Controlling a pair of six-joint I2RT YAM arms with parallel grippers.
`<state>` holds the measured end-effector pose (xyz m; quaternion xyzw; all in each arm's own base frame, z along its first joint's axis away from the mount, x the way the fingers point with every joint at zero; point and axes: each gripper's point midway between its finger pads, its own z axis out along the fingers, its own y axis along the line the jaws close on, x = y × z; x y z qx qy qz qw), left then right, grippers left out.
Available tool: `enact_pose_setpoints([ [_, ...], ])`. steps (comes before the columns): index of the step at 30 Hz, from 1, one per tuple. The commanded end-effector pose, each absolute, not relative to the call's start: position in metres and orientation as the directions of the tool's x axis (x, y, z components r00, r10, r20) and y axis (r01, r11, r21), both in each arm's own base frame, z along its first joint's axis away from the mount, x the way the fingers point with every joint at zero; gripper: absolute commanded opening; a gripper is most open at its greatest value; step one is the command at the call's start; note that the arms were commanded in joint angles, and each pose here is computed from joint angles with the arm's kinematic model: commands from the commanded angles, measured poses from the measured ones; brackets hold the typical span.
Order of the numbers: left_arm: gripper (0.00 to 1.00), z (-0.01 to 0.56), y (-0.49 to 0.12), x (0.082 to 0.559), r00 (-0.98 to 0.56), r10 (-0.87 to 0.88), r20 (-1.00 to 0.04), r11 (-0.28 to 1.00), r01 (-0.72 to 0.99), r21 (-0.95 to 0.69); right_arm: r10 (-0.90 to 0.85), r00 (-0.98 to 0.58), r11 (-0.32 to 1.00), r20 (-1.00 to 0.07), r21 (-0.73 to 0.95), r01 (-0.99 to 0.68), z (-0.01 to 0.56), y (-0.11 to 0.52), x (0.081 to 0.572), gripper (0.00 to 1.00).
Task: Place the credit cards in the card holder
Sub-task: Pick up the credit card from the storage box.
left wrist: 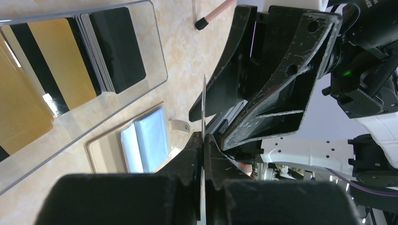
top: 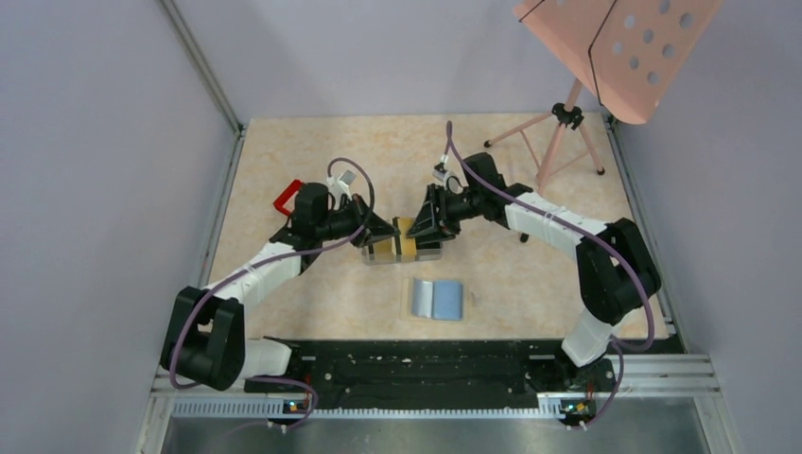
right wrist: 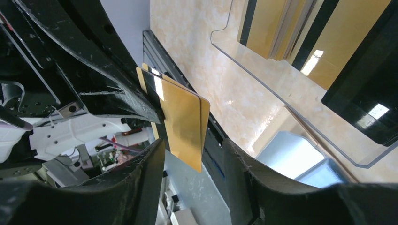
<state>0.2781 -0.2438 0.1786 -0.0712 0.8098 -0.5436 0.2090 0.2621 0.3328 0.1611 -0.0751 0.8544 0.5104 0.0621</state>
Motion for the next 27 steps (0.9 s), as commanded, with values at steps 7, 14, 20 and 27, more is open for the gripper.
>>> enact_pose_setpoints([
  [7,0.0,0.201,-0.246,0.268,-0.889,-0.33,-0.317,0.356,0.193,-0.914,-0.006,-0.955,0.383,-0.297,0.882,-0.276,0.198,0.334,0.271,0.51],
  [14,0.0,0.211,-0.248,0.255,-0.887,-0.299,-0.351,0.31,0.257,-0.915,0.081,-0.945,0.321,-0.316,0.906,-0.275,0.217,0.313,0.286,0.52],
  [20,0.0,0.224,-0.25,0.246,-0.878,-0.284,-0.384,0.257,0.316,-0.913,0.073,-0.944,0.276,-0.322,0.916,-0.291,0.223,0.305,0.282,0.49],
  [27,0.0,0.233,-0.252,0.243,-0.872,-0.285,-0.398,0.231,0.34,-0.912,0.062,-0.947,0.226,-0.314,0.929,-0.294,0.225,0.307,0.277,0.43],
])
